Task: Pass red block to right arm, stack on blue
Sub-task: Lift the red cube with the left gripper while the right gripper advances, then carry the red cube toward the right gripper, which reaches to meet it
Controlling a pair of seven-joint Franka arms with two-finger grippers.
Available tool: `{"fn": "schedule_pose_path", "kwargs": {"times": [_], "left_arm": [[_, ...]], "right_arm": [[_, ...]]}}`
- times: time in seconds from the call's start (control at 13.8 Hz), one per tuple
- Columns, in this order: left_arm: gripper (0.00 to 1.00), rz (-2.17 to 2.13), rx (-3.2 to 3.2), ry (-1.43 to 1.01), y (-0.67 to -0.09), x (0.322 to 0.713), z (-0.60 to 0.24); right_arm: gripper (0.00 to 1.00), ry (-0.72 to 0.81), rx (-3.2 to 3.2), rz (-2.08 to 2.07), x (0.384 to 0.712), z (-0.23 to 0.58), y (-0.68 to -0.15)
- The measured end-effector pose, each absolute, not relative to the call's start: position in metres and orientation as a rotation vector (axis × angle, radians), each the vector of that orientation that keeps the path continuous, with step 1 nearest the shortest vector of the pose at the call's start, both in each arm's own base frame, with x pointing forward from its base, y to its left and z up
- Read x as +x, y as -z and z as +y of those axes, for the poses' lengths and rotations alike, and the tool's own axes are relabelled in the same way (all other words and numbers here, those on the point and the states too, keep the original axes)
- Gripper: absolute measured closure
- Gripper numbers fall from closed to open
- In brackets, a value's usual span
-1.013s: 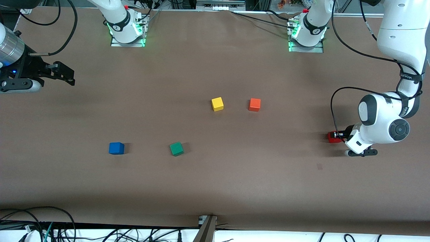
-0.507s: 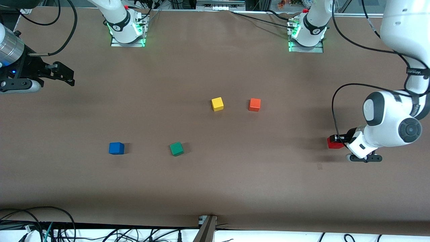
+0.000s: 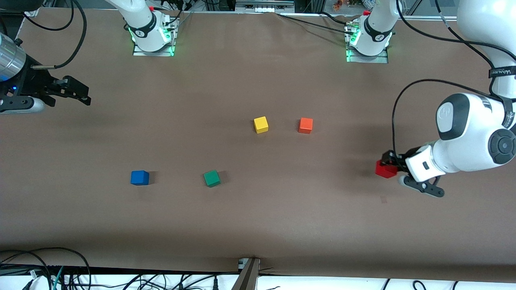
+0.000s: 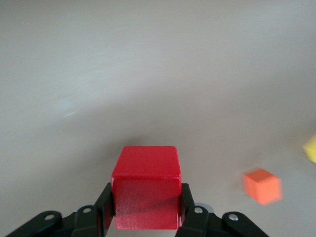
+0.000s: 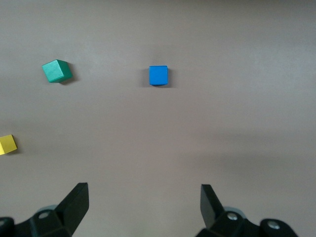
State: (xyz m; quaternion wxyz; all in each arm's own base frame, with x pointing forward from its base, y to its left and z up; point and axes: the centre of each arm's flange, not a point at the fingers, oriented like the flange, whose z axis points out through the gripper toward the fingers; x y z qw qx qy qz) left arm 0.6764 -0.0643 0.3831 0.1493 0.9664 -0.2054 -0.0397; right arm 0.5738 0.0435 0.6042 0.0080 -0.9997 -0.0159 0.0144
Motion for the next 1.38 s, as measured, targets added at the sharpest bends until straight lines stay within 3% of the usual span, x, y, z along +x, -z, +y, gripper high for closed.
{"fn": "schedule_pose_path", "kwargs": {"times": [0.22, 0.58, 0.94, 1.38], "left_arm": [[0.44, -0.891, 2.491, -0.016, -0.392, 0.673, -0.089], [0.44, -1.005, 2.045, -0.289, -0.392, 0.674, -0.136], [0.44, -1.037, 1.744, -0.624, -0.366, 0.679, -0.218], [0.44, -1.085, 1.586, -0.870, -0.354, 0.650, -0.333]], "right_arm": [[0.00, -0.156, -3.133, -0.014, 0.590, 0.032, -0.563], [0.00, -0.364, -3.127, -0.058, 0.618, 0.024, -0.480], [0.00, -0.342, -2.904, -0.125, 0.619, 0.046, -0.478], [0.00, -0.350, -2.383, 0.043, 0.624, 0.054, -0.481]]}}
